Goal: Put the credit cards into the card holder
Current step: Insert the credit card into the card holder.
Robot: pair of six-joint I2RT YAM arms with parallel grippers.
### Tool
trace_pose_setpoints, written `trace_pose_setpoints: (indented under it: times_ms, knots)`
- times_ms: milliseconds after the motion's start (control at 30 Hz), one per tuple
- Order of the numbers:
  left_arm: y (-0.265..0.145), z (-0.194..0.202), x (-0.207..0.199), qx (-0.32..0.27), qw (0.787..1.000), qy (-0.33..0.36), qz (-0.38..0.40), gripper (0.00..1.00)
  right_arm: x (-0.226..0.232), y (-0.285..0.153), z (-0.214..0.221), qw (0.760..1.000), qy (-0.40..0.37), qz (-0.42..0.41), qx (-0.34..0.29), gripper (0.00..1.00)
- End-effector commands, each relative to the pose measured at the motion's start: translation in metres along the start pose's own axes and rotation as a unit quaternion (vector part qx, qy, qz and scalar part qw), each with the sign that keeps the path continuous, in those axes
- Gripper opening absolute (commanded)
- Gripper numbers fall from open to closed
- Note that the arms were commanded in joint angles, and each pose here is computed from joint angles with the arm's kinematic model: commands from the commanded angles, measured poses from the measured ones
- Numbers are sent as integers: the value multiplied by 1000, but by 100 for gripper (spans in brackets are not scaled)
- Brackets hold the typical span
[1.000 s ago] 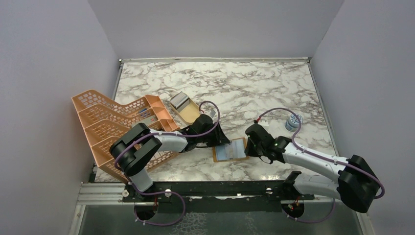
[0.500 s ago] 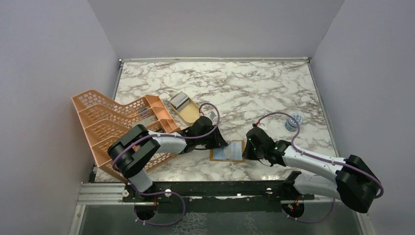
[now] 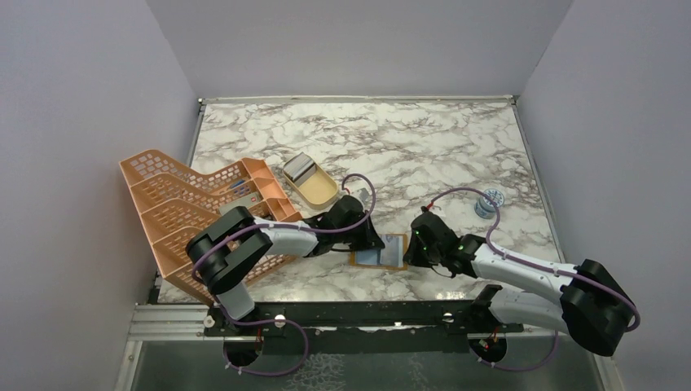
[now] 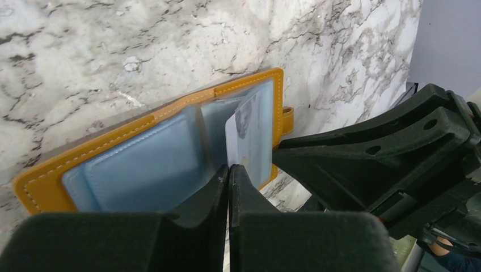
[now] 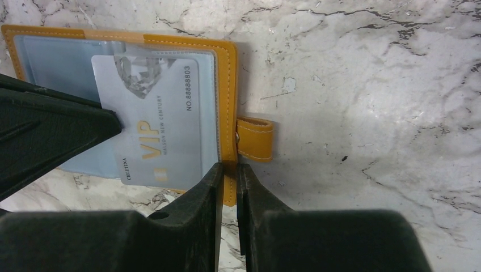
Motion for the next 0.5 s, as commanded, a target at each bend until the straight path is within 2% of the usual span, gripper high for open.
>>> trace_pose_setpoints:
  times_ms: [0, 333, 467]
  knots:
    - [8, -1, -10, -1, 1000, 16, 10, 2, 2, -2, 1, 1000, 7, -14, -7, 15]
    - [10, 1, -10, -15, 1000, 7, 2, 1, 2, -3, 0, 1000, 13, -17, -17, 15]
    - [13, 2, -2, -16, 1000, 6, -13, 16, 0, -3, 1, 1000, 15, -11, -17, 15]
Point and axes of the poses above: each gripper's point midway between its finger pads, its own y axis out along the fingers, its own x axis along the line the jaws close on, z = x × y, the point moved 9 cm from there along -y, back along the fingers, and after that the axes turned 14 degrees about -y, right-handed, at the moved point
